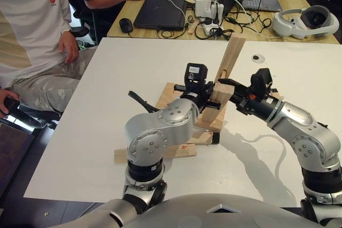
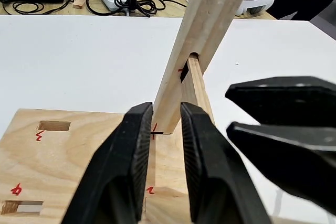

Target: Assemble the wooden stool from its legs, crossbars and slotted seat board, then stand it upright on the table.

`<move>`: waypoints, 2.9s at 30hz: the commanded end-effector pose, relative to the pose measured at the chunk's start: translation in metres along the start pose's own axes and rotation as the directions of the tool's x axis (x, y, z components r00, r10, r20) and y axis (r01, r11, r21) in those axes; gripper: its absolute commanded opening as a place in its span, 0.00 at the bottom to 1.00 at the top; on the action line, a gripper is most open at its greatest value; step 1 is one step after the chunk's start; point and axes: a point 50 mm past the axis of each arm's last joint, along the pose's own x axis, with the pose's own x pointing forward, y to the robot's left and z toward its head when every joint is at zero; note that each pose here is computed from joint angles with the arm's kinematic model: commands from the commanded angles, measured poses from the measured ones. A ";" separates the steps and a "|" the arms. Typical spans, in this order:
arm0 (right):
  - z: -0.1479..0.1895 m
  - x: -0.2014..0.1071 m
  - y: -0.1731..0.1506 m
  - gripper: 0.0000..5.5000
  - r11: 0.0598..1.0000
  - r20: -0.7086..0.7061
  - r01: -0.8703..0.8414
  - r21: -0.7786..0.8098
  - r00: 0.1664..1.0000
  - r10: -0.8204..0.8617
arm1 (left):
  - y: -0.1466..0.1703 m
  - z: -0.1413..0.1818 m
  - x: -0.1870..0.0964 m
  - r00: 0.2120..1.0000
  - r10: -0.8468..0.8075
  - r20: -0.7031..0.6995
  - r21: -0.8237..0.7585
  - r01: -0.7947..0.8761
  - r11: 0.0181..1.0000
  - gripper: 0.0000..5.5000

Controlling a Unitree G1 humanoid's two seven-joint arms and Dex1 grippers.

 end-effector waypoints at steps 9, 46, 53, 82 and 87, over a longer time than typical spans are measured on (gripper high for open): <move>0.074 -0.061 -0.062 0.21 0.981 0.019 0.128 -0.149 0.992 -0.126 | 0.087 -0.007 -0.017 0.954 0.300 -0.007 0.025 -0.299 0.954 0.19; -0.049 0.026 -0.029 0.45 0.870 -0.285 0.105 -0.481 0.920 -0.268 | 0.124 0.008 -0.006 0.889 0.447 0.102 -0.105 -0.437 0.893 0.18; -0.075 0.108 -0.003 0.45 0.937 -0.381 -0.039 -0.347 0.919 -0.103 | 0.124 0.010 0.000 0.896 0.431 0.104 -0.086 -0.424 0.902 0.18; -0.006 0.000 -0.035 0.45 0.911 -0.383 -0.214 -0.354 0.921 0.068 | 0.143 -0.007 -0.056 0.981 -0.019 -0.192 0.164 0.051 0.985 0.18; 0.004 -0.021 -0.026 0.45 0.973 -0.182 0.007 -0.229 0.982 -0.050 | 0.123 -0.012 -0.101 0.825 -0.422 -0.376 0.150 0.504 0.851 0.18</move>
